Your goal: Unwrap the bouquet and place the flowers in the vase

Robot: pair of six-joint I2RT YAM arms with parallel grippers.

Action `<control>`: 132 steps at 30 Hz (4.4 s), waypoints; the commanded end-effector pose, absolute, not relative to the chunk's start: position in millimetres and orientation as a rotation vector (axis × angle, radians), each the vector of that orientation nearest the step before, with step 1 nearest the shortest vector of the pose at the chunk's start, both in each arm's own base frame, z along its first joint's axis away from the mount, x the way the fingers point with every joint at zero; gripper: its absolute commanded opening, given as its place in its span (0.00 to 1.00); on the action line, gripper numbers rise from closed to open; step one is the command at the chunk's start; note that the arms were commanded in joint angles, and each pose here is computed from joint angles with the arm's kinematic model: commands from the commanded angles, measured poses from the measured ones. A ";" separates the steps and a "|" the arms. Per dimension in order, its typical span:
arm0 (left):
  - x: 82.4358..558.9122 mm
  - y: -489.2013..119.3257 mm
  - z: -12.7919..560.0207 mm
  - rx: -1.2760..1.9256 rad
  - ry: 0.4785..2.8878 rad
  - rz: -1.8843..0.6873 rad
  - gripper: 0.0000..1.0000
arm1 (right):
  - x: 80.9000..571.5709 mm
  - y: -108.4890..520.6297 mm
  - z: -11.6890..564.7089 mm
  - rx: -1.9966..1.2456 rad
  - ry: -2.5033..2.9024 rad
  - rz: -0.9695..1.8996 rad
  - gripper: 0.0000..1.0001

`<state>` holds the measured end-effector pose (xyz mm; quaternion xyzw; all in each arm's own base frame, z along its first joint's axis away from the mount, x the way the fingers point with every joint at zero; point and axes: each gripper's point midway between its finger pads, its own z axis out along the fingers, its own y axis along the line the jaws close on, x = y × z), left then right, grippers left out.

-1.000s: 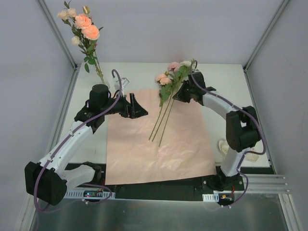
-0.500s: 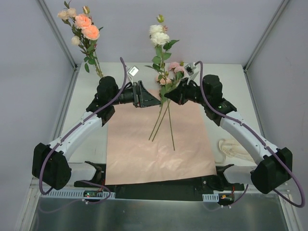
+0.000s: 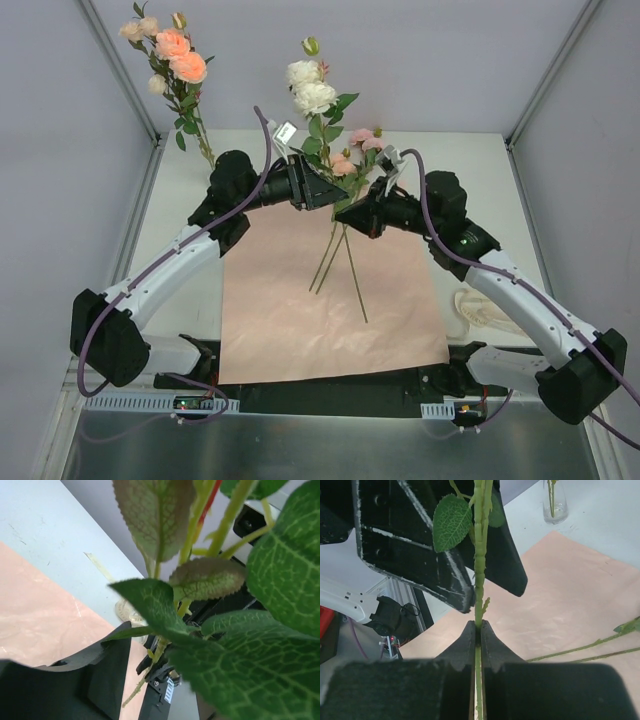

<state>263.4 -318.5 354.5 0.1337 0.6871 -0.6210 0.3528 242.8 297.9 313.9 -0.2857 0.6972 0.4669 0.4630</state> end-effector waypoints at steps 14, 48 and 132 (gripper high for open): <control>288.0 -256.0 417.7 0.422 1.675 -0.947 0.00 | 257.8 259.7 310.1 -0.543 1.817 0.851 0.75; 462.6 4.2 589.1 -0.114 1.331 -0.046 0.00 | 261.4 225.9 266.9 -0.471 1.986 0.716 0.75; 544.1 29.8 382.6 -0.264 1.700 0.028 0.00 | 272.0 240.7 224.2 -0.408 2.166 0.756 0.75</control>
